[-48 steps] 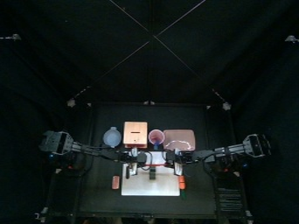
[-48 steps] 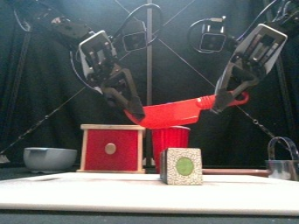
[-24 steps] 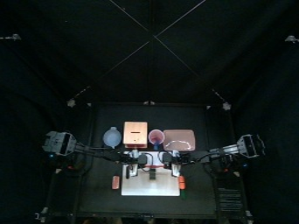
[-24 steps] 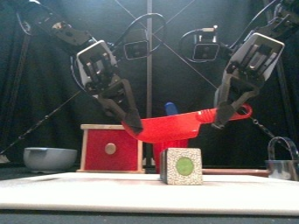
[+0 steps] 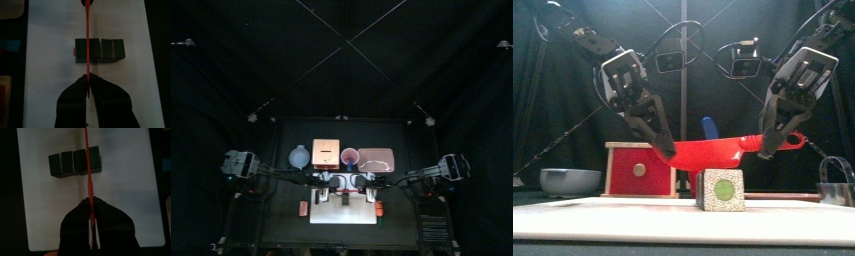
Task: Place sushi on board then cut the sushi with the knife then place the pieces on the plate
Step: Cut the sushi into 4 pieces
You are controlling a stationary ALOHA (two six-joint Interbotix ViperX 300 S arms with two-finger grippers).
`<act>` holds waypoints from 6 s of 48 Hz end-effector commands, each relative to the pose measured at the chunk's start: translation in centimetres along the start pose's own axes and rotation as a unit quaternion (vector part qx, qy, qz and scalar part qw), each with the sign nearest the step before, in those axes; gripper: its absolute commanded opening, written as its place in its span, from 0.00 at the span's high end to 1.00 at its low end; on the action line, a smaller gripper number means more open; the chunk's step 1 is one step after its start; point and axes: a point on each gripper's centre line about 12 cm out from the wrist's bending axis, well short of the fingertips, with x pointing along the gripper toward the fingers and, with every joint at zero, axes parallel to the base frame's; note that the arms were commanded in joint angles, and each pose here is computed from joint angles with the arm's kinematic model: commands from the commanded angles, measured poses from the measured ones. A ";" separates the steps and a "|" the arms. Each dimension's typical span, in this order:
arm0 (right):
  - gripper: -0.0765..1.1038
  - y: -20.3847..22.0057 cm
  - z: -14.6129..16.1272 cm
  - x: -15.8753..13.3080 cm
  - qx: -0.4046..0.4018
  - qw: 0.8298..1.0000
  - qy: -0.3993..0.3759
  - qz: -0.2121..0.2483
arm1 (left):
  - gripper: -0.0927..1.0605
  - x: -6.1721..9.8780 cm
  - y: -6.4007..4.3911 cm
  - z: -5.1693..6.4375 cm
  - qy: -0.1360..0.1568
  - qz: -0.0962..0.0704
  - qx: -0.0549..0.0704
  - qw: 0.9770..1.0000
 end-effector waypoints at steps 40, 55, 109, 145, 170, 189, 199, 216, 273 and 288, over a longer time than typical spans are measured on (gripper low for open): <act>0.69 0.1 0.4 -0.2 0.011 1.000 0.001 0.001 | 0.52 -0.1 -0.5 1.0 -0.013 -0.006 -0.008 1.000; 0.69 0.0 0.2 -0.1 0.012 1.000 0.005 0.000 | 0.52 0.1 -0.6 0.7 -0.009 -0.007 -0.011 1.000; 0.69 -2.4 -1.8 2.2 0.021 0.998 0.052 -0.032 | 0.52 2.3 2.5 -1.0 0.021 0.023 -0.018 0.999; 0.69 -0.3 1.8 -2.8 0.009 0.999 0.033 -0.007 | 0.52 -2.5 0.2 1.8 0.000 0.004 0.026 1.000; 0.69 2.5 0.2 -1.0 0.023 0.997 0.064 0.026 | 0.52 -0.6 -2.6 0.6 0.027 -0.024 0.019 0.999; 0.69 2.6 -0.5 0.0 0.024 0.996 0.078 0.024 | 0.52 -0.1 -2.9 0.5 0.032 -0.026 0.020 0.999; 0.69 2.5 -0.7 0.3 0.025 0.996 0.082 0.023 | 0.52 0.1 -2.8 0.3 0.035 -0.025 0.019 0.999; 0.69 2.4 -1.2 0.9 0.025 0.995 0.094 0.019 | 0.52 0.8 -2.8 -0.2 0.044 -0.024 0.018 0.999; 0.69 0.7 -1.7 2.2 0.027 0.994 0.103 -0.003 | 0.52 2.6 -0.7 -0.9 0.062 -0.002 0.023 0.998; 0.69 1.4 0.0 0.3 0.023 0.996 0.082 0.009 | 0.52 1.0 -1.0 1.0 0.036 -0.005 0.031 0.999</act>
